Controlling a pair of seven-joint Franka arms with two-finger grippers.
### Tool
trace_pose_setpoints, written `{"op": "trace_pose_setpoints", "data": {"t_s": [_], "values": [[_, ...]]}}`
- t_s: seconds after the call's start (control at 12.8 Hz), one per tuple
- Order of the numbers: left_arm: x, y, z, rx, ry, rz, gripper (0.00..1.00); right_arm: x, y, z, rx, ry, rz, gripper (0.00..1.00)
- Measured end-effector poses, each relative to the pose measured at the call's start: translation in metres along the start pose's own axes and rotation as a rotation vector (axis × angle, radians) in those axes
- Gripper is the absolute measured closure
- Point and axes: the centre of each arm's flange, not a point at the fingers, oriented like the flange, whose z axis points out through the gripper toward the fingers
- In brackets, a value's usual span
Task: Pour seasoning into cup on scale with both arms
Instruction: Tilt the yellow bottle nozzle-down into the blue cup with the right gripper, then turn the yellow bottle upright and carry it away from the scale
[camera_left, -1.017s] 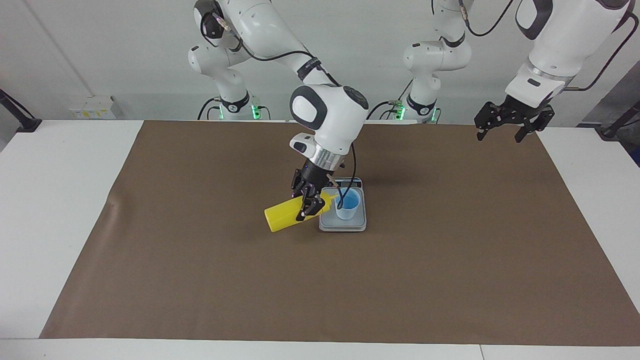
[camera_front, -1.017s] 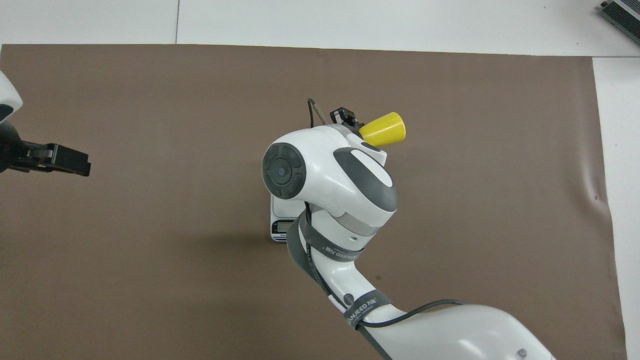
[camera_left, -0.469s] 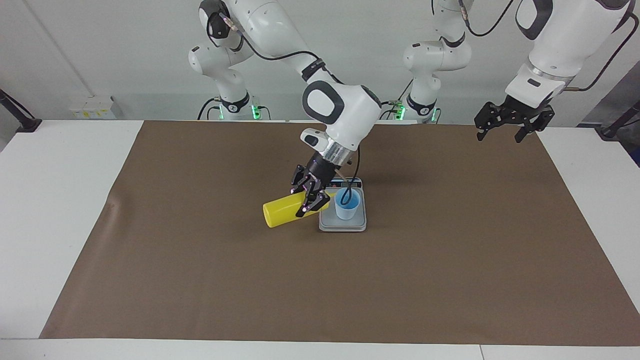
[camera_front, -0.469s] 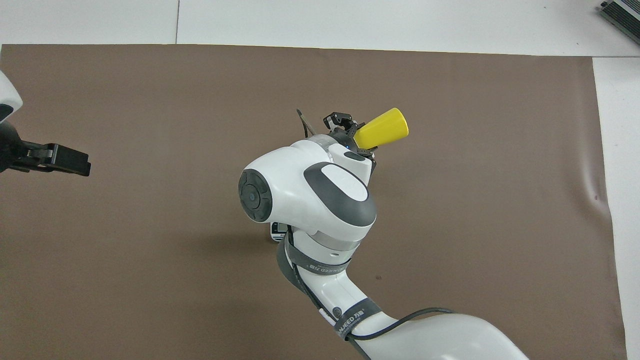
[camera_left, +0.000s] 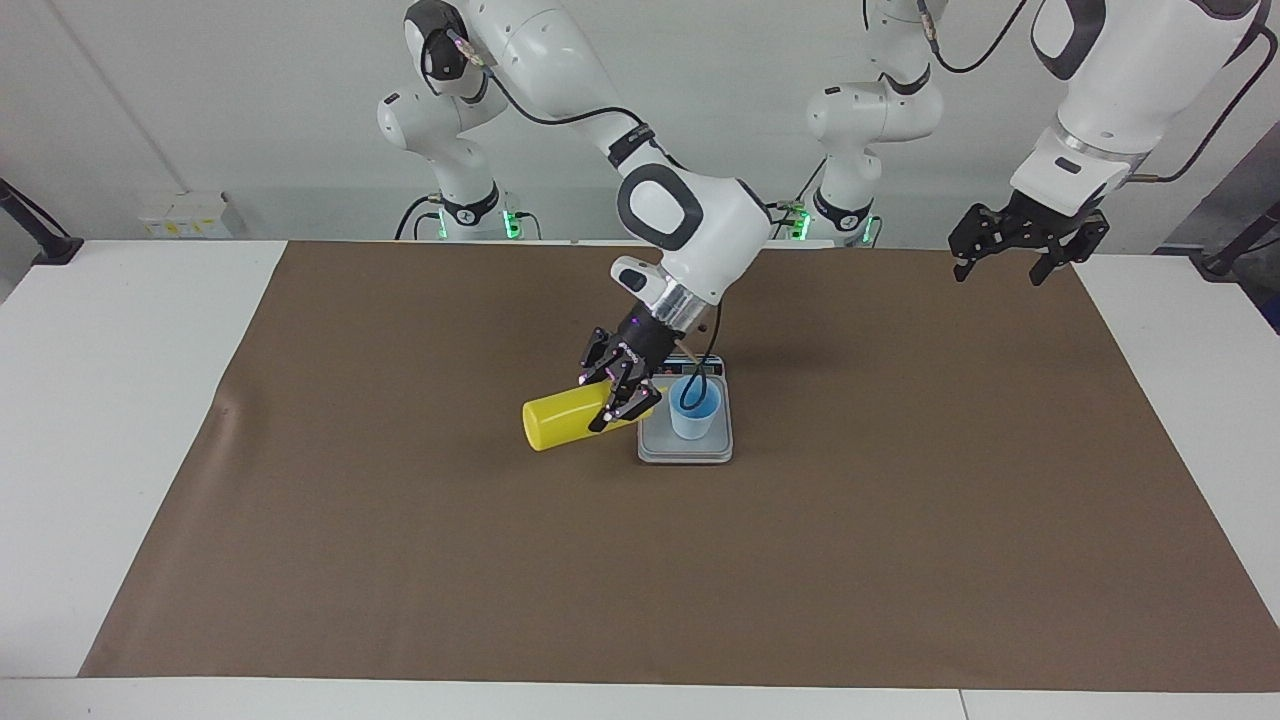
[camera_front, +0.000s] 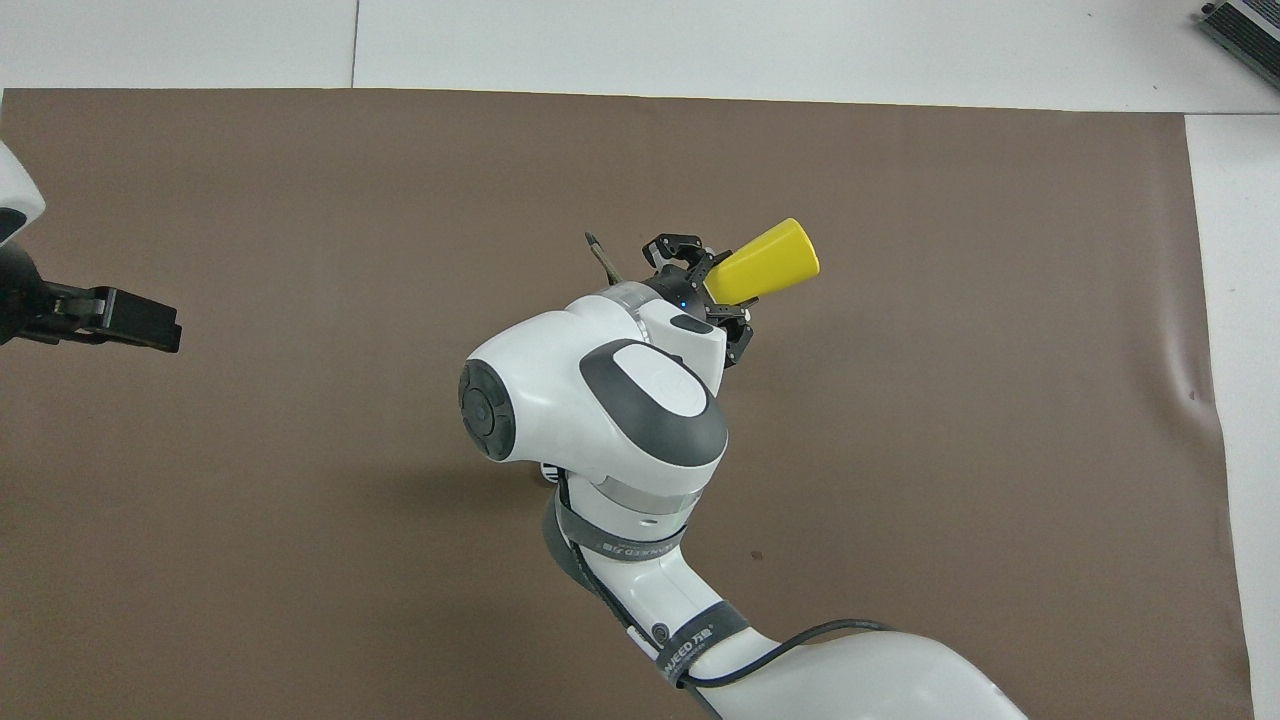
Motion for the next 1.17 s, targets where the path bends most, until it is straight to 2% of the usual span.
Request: {"op": "trace_pose_setpoints", "data": {"t_s": [0.7, 1.17], "values": [[0.0, 0.0, 0.0, 0.0, 0.0, 0.0, 0.0, -0.008, 0.003, -0.004, -0.013, 0.009, -0.008, 0.48], [0.0, 0.0, 0.0, 0.0, 0.0, 0.0, 0.0, -0.012, 0.0, 0.004, -0.007, -0.032, 0.072, 0.48]]}}
